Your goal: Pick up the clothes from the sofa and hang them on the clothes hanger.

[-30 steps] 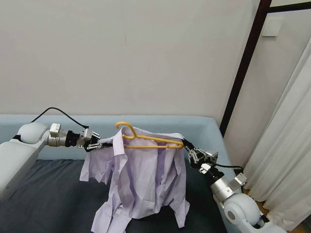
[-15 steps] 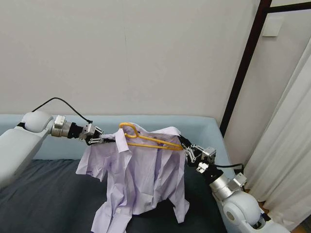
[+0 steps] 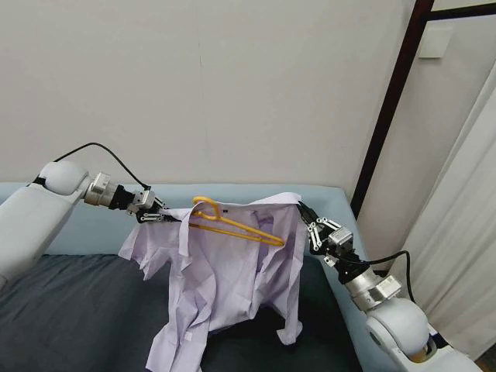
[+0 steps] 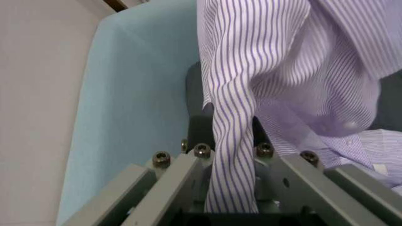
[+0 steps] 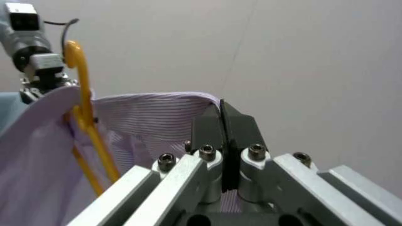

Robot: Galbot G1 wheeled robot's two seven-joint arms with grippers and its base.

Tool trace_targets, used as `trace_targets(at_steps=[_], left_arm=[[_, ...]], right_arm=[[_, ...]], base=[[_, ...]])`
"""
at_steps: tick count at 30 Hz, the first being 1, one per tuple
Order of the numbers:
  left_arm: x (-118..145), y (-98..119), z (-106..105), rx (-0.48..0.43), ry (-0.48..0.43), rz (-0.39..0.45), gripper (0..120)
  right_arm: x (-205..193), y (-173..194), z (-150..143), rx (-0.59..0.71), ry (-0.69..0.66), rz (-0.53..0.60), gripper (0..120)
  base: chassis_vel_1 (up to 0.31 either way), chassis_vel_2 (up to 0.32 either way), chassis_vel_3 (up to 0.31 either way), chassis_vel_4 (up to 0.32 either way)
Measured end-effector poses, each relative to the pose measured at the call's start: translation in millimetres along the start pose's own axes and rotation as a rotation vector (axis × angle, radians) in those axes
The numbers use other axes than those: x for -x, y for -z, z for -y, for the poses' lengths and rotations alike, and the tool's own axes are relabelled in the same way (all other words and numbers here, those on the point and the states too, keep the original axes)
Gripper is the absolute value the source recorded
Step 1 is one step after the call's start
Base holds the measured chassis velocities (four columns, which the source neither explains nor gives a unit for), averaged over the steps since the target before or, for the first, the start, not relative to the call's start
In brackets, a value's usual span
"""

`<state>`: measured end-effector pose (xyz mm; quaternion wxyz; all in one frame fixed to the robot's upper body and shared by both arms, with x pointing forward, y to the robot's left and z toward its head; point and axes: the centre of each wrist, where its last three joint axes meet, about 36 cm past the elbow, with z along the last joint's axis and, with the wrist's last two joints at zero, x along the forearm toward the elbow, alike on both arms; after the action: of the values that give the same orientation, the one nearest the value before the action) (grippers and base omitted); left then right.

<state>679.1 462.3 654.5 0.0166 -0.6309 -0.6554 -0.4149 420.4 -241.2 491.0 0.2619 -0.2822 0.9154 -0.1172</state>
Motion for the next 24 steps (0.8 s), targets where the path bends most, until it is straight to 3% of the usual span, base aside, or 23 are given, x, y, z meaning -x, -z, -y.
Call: trace_targets(at_steps=[6,10,24], left_arm=[[2.5,8.1,-10.2,0.022,0.000,-0.036,1],[-8.7,12.3,-19.9,0.029,0.018,-0.073,1],[-28.5,19.6,-32.6,0.041,0.070,-0.091,1]], right_arm=[[-1.4,7.8,-7.5,-0.075,0.036,0.017,0],[-2.5,16.1,-4.7,-0.209,0.020,0.005,0],[-4.2,31.6,-11.6,-0.215,0.023,-0.022,0]], base=[[0.000,0.000,0.000,0.000],[0.000,0.000,0.000,0.000],[0.000,0.000,0.000,0.000]])
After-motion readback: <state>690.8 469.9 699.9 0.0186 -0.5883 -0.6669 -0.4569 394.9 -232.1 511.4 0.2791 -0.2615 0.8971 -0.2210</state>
